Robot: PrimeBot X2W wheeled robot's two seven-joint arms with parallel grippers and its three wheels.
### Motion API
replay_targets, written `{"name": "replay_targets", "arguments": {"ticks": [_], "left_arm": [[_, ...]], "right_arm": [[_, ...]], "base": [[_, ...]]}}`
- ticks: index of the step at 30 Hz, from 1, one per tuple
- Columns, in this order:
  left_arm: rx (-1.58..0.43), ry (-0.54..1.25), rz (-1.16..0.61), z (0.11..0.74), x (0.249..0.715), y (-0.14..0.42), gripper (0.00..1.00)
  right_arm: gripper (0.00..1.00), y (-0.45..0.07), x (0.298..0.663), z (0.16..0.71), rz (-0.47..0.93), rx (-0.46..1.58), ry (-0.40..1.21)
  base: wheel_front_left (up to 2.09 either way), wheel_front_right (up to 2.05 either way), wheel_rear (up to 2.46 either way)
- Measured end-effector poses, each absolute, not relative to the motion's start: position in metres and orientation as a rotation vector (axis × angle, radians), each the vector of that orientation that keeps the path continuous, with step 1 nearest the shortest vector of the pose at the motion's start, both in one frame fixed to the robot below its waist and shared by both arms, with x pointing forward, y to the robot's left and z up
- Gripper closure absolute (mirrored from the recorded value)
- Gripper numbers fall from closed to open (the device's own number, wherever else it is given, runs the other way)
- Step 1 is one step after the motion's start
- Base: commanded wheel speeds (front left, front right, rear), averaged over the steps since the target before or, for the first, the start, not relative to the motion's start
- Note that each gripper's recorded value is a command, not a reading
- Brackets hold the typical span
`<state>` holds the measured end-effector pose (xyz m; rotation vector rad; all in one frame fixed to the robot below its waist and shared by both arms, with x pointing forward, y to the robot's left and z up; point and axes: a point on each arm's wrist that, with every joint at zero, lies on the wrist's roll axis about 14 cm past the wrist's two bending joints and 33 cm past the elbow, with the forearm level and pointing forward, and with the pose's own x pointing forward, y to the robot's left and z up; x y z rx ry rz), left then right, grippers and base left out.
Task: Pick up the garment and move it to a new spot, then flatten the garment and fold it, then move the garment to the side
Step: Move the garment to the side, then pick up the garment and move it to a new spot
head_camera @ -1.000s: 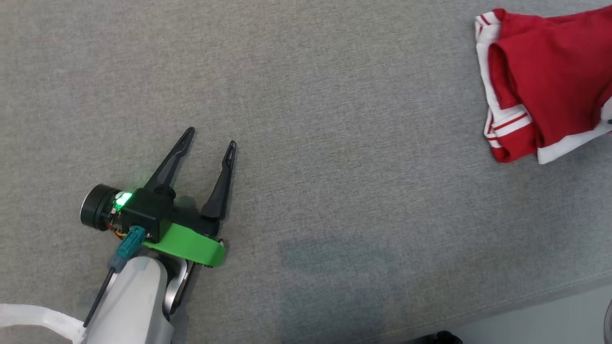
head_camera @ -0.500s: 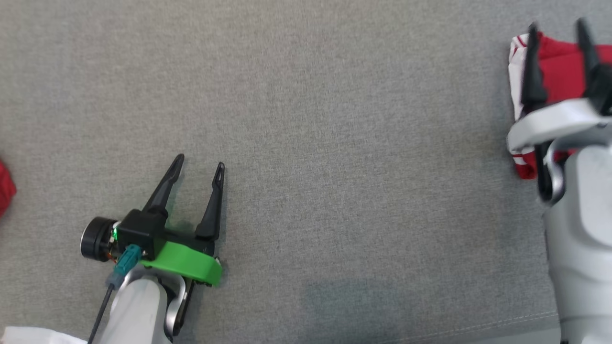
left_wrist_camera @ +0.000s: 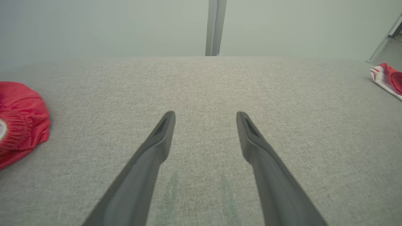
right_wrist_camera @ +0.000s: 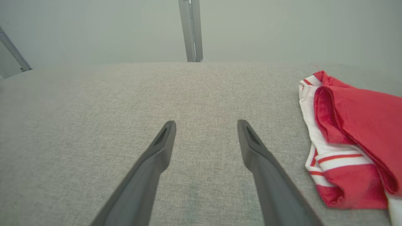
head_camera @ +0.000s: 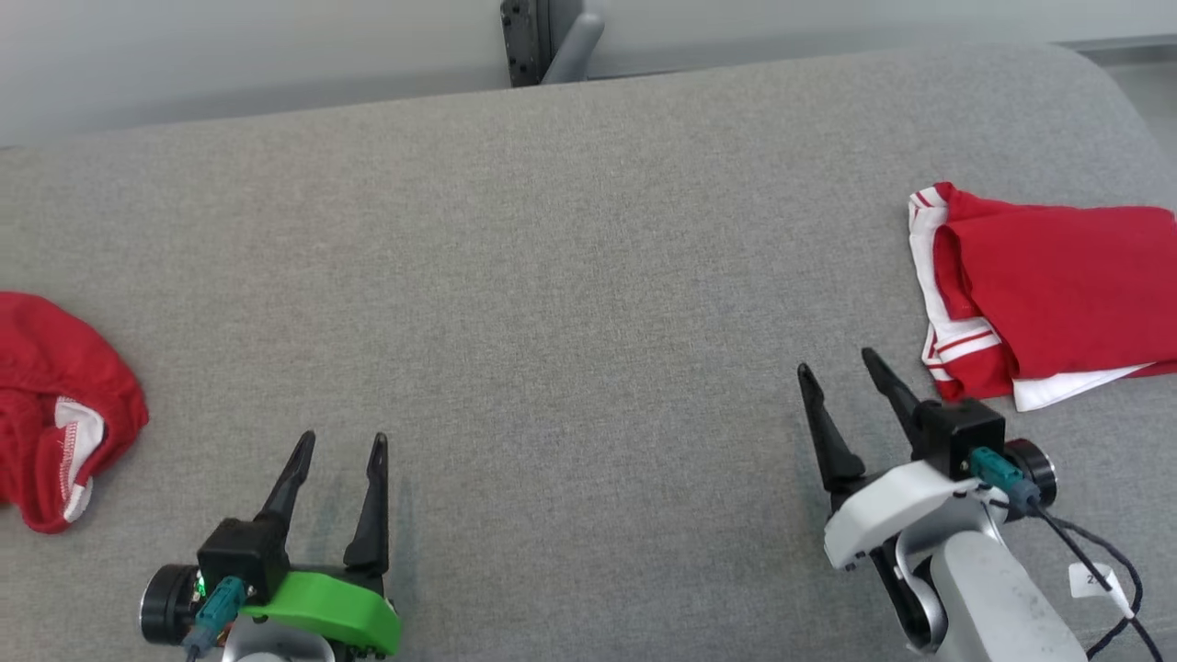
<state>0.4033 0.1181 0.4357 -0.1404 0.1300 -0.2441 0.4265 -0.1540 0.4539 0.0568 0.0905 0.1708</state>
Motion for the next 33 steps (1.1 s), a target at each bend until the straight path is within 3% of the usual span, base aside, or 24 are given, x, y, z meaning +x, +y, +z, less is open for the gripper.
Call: {"name": "replay_targets", "arguments": {"ticks": [11, 24, 33], "left_arm": [[-0.135, 0.081, -0.135, 0.455, 0.364, 0.152, 0.00], [-0.147, 0.069, -0.074, 0.458, 0.361, 0.168, 0.00], [-0.146, 0.082, 0.088, 0.451, 0.332, 0.217, 0.00]], "right_arm": [[0.00, -0.132, 0.390, 0.478, 0.209, 0.109, 0.031], [0.00, -0.130, 0.390, 0.480, 0.209, 0.103, 0.022], [0.00, -0.077, 0.399, 0.476, 0.356, 0.116, 0.040]], "base": [[0.00, 0.00, 0.00], [0.00, 0.00, 0.00], [0.00, 0.00, 0.00]]}}
